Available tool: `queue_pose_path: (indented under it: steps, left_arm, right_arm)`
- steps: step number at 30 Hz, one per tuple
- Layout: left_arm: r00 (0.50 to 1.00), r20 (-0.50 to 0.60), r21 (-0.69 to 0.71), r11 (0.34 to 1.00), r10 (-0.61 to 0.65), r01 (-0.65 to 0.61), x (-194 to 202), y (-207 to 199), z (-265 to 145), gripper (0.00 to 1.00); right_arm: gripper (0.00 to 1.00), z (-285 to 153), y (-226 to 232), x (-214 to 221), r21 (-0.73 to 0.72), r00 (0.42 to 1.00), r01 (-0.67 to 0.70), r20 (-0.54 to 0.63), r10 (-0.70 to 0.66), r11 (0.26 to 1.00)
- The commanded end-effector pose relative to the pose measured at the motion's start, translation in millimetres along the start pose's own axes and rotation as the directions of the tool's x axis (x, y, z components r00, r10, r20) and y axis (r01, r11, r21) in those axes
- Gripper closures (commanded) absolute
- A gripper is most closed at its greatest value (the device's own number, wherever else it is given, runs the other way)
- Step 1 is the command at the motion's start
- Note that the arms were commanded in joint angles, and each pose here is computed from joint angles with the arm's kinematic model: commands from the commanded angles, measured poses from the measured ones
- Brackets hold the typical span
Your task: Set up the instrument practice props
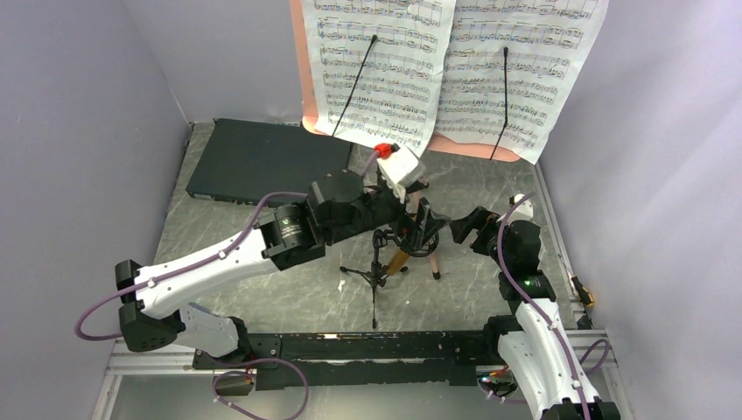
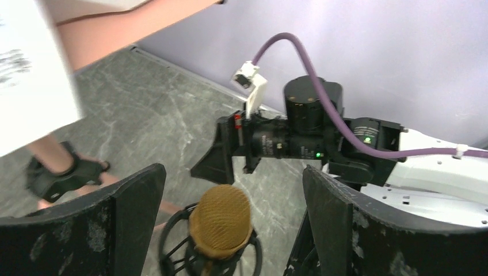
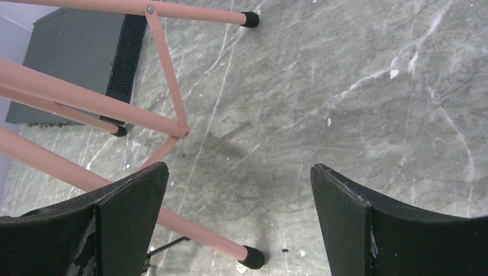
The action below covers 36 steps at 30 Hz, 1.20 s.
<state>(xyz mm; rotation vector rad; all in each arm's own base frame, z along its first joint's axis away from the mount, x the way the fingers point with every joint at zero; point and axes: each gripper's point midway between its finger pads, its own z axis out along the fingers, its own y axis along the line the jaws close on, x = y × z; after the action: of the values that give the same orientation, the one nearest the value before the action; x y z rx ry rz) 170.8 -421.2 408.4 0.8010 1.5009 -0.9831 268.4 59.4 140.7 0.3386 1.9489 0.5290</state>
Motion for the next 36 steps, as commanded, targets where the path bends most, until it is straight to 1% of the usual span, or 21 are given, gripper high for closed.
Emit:
queue_pose_path:
  steps: [1, 6, 13, 15, 19, 26, 29, 31, 36]
  left_arm:
    - [0.997, 0.058, -0.060, 0.997, -0.041, 0.044, -30, 27, -34, 0.06]
    - [0.993, 0.049, -0.167, 0.979, -0.106, 0.113, -14, 71, -68, 0.06]
    - [0.983, 0.000, -0.367, 0.914, -0.185, 0.172, 37, 132, -117, 0.06]
    - [0.977, -0.016, -0.431, 0.883, -0.215, 0.187, 61, 148, -129, 0.06]
    - [0.963, -0.010, -0.526, 0.820, -0.271, 0.225, 94, 178, -154, 0.06]
    - [0.939, 0.025, -0.650, 0.708, -0.344, 0.277, 138, 222, -186, 0.06]
    - [0.926, 0.063, -0.702, 0.642, -0.373, 0.307, 155, 246, -202, 0.06]
    - [0.921, 0.079, -0.727, 0.610, -0.381, 0.314, 165, 260, -211, 0.06]
    - [0.914, 0.156, -0.790, 0.508, -0.376, 0.344, 180, 291, -237, 0.06]
  right_arm:
    - [0.01, -3, 12, -22, -0.036, 0.997, 0.038, 0.066, -0.036, 0.999]
    - [0.01, -3, 11, -22, -0.031, 0.997, 0.043, 0.066, -0.041, 0.999]
    - [0.01, -2, 5, -23, -0.005, 0.997, 0.043, 0.070, -0.043, 0.999]
    - [0.01, -1, 3, -22, 0.004, 0.996, 0.049, 0.069, -0.049, 0.999]
    - [0.01, -1, -2, -22, 0.028, 0.996, 0.064, 0.064, -0.066, 0.998]
    - [0.01, -1, -15, -26, 0.096, 0.992, 0.094, 0.078, -0.102, 0.991]
    - [0.01, 1, -19, -26, 0.114, 0.991, 0.107, 0.071, -0.116, 0.988]
    - [0.01, 2, -22, -25, 0.127, 0.990, 0.114, 0.064, -0.123, 0.985]
    - [0.01, 4, -32, -24, 0.168, 0.990, 0.118, 0.063, -0.130, 0.979]
